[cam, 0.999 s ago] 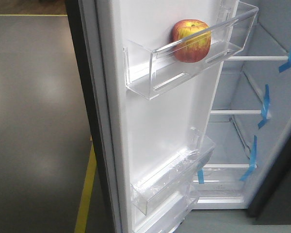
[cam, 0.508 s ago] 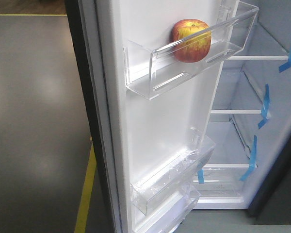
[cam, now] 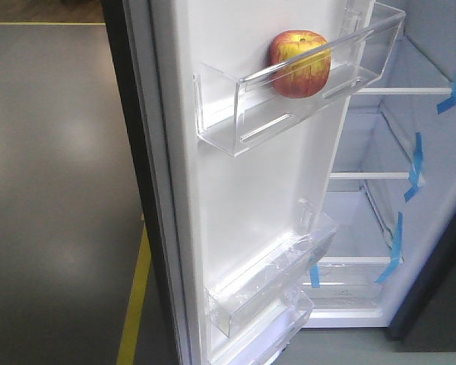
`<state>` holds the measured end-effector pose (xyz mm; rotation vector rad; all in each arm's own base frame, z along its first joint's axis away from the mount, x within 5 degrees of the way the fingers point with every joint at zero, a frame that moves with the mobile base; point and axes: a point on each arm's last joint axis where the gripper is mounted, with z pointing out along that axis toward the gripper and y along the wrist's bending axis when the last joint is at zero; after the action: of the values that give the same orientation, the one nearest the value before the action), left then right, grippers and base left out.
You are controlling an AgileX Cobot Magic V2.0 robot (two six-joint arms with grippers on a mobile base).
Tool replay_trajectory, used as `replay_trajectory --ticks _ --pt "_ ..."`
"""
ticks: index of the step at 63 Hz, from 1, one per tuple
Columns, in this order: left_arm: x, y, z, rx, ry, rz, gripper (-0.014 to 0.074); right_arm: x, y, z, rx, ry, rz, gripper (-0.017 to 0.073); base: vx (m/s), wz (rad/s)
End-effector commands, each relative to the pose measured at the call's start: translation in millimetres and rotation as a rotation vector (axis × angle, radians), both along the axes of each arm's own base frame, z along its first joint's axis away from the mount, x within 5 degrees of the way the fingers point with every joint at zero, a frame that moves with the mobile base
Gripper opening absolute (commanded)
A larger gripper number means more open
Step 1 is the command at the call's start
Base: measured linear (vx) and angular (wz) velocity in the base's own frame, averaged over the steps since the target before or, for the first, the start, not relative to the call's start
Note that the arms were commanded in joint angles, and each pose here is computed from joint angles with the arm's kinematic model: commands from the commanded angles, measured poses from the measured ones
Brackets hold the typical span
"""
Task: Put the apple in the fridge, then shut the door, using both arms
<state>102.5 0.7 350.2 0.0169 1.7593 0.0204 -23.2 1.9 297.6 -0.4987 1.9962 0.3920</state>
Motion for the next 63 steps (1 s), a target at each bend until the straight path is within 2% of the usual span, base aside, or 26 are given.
replay_trajectory --ticks 1,12,36,47,54,63 --pt "20.0 0.9 9.4 -0.001 -0.028 0.004 -0.0006 2.9 1.4 10.7 0.036 -0.054 -0.005 0.0519 0.00 0.00" --pt "49.2 1.5 -6.5 -0.001 0.094 0.004 -0.0006 2.9 1.4 10.7 0.036 -0.054 -0.005 0.0519 0.00 0.00" --pt "126.1 2.4 -23.3 -0.009 0.476 -0.007 -0.0006 2.9 1.4 10.7 0.036 -0.054 -0.005 0.0519 0.00 0.00" --pt "159.4 2.6 -32.0 -0.018 0.586 -0.012 -0.0006 2.9 1.4 10.7 0.036 -0.054 -0.005 0.0519 0.00 0.00" --pt "181.1 0.6 -37.4 0.002 0.651 -0.054 -0.0006 2.9 1.4 10.7 0.036 -0.054 -0.005 0.0519 0.00 0.00" --pt "208.2 -8.5 -37.3 -0.018 0.679 -0.158 -0.0006 2.9 1.4 10.7 0.036 -0.054 -0.005 0.0519 0.00 0.00"
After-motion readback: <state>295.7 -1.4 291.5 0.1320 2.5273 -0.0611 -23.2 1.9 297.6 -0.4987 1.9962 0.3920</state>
